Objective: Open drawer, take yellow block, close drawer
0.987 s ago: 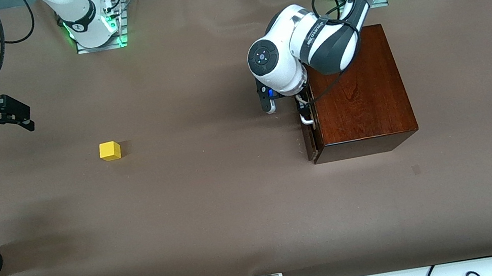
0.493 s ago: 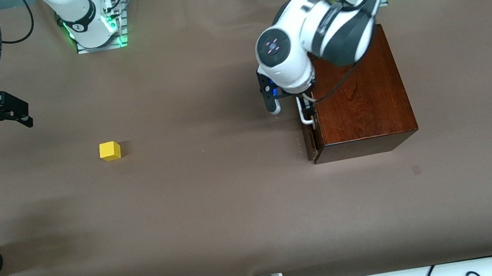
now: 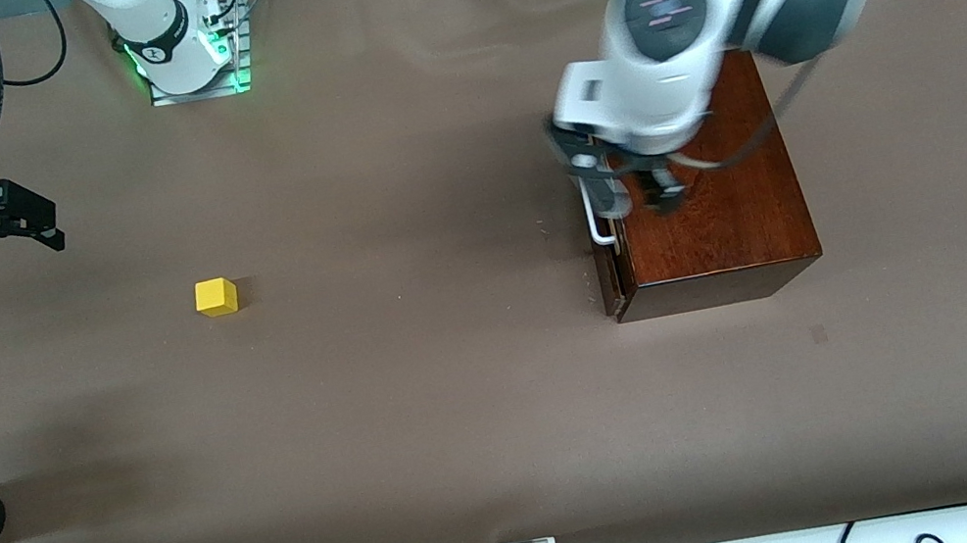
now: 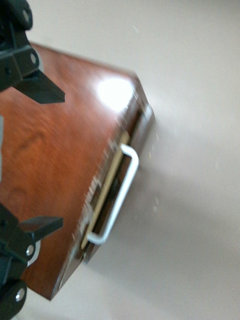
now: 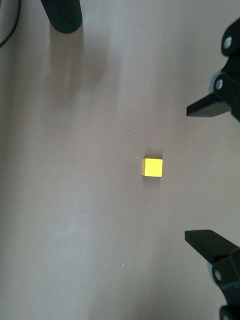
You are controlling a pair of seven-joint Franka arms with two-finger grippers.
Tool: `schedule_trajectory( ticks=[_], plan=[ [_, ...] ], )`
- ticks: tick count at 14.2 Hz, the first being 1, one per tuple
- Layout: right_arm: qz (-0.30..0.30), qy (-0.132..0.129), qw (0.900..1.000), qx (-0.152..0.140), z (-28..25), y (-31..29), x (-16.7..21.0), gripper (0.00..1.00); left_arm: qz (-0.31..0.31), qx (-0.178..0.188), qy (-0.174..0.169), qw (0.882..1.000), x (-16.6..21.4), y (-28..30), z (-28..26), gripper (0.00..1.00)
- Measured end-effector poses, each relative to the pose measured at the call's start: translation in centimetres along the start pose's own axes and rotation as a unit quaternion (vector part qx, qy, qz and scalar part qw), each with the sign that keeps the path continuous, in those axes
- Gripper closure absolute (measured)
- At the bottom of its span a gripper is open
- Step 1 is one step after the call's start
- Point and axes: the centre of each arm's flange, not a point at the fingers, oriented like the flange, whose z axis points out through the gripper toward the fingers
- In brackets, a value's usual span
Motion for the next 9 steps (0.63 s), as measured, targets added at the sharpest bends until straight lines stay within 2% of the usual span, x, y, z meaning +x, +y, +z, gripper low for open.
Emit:
schedule_trajectory(
  ticks=[2,4,6,9],
  plan=[
    [0.0,-0.002,1.0,0.0,0.0,0.0,0.0,0.0,-0.087,0.008,0.021,0.996,-5.8,-5.2,-2.9,0.0],
    [0.0,-0.003,1.0,0.0,0.0,0.0,-0.1,0.0,-0.175,0.012,0.036,0.984,-11.4,-9.0,-4.8,0.0],
    [0.0,-0.004,1.0,0.0,0.1,0.0,-0.1,0.0,-0.269,0.007,0.048,0.962,-15.7,-11.6,-5.9,0.0],
    [0.0,-0.004,1.0,0.0,0.1,0.0,-0.1,0.0,-0.401,-0.007,0.047,0.915,-19.0,-11.9,-5.4,0.0]
  ],
)
